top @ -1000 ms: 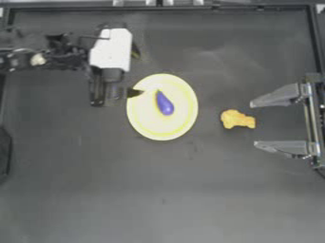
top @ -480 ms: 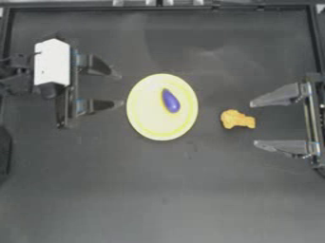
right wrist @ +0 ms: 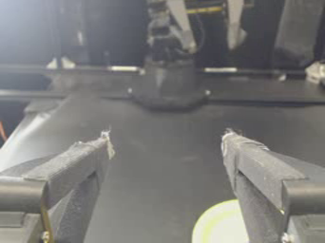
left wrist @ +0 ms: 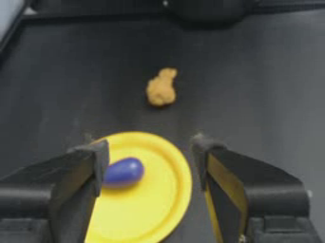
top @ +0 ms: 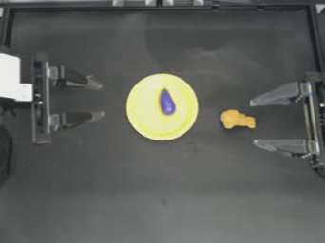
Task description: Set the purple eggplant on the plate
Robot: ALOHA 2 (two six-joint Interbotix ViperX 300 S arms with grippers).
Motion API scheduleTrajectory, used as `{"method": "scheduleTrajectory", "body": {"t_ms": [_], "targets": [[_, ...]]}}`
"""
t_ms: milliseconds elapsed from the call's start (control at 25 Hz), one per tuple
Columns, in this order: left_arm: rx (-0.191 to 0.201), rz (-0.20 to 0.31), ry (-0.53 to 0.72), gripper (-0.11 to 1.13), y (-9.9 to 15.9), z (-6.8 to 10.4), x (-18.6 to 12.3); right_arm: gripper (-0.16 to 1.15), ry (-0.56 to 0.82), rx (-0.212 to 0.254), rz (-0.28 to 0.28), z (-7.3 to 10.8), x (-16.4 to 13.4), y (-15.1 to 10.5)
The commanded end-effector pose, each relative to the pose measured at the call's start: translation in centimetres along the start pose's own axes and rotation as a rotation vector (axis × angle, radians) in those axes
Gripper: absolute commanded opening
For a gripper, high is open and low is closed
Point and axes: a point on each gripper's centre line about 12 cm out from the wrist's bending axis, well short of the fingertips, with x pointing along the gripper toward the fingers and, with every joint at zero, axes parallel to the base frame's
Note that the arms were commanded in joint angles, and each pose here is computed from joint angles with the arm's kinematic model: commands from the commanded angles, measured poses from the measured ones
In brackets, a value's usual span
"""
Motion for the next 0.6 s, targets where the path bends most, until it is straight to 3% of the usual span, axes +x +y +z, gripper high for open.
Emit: {"method": "scheduleTrajectory", "body": {"t_ms": [40, 400, 600], "targets": [[-0.022, 0.007, -0.047, 0.89, -0.1, 0.5, -1.0, 0.99, -0.012, 0.006, -0.004, 0.5, 0.2, -0.1], [-0.046, 0.008, -0.093, 0.89, -0.7, -0.5, -2.5, 0.99, -0.003, 0.01, -0.005, 0.4, 0.2, -0.1], [-0.046, -0.023, -0.098, 0.89, -1.5, -0.5, -2.6, 0.99, -0.005, 0.006, -0.005, 0.5, 0.2, -0.1]]}}
